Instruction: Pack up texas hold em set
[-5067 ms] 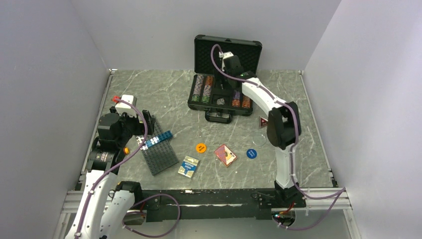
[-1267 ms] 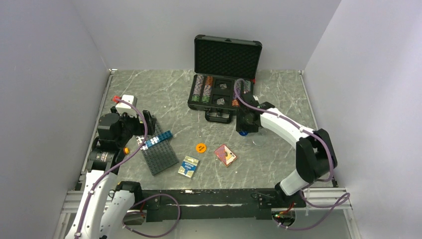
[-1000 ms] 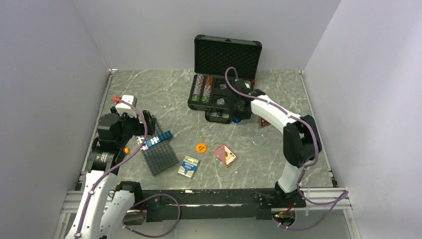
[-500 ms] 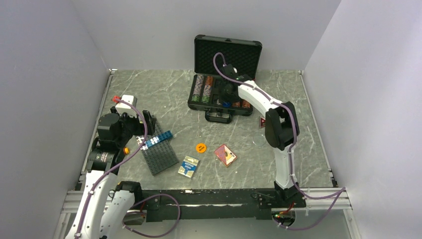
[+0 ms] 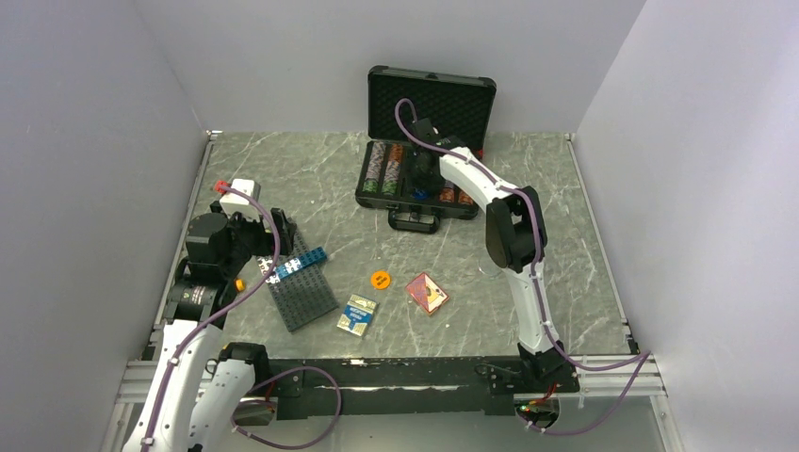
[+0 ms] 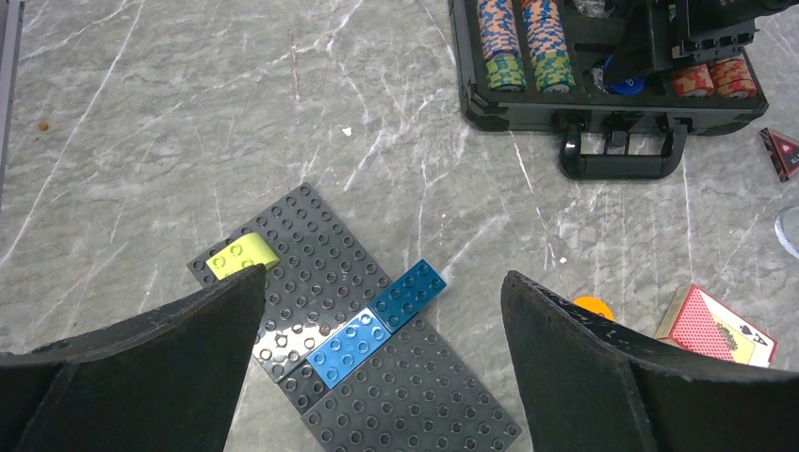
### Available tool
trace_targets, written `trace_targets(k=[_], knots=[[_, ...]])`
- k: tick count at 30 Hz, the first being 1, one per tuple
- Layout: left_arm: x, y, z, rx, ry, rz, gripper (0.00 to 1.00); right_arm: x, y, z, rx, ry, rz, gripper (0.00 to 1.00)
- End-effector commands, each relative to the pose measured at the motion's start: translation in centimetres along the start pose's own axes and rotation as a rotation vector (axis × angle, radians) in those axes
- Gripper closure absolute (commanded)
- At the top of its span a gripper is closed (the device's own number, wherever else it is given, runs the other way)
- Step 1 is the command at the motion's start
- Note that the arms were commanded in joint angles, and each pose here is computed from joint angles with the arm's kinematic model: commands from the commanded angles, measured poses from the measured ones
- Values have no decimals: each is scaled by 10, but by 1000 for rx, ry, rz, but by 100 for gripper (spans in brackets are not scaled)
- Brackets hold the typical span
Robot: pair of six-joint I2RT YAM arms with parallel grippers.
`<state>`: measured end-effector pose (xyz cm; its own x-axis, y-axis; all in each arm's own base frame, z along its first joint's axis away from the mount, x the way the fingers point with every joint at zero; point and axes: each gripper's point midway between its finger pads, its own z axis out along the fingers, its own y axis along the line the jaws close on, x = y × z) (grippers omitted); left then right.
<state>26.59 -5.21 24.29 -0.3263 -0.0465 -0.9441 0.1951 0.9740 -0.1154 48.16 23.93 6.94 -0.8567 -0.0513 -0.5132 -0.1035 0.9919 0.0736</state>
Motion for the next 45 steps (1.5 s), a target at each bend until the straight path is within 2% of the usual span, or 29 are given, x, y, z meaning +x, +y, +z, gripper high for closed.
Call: trace_targets(k=[1,45], knots=[[-15,-1,0,-2,-54,-2,1,-3,1,-3,-13,9,-8,49],[-15,0,-1,-6,-55,1,1,-7,-1,28,19,-8,-20,47]])
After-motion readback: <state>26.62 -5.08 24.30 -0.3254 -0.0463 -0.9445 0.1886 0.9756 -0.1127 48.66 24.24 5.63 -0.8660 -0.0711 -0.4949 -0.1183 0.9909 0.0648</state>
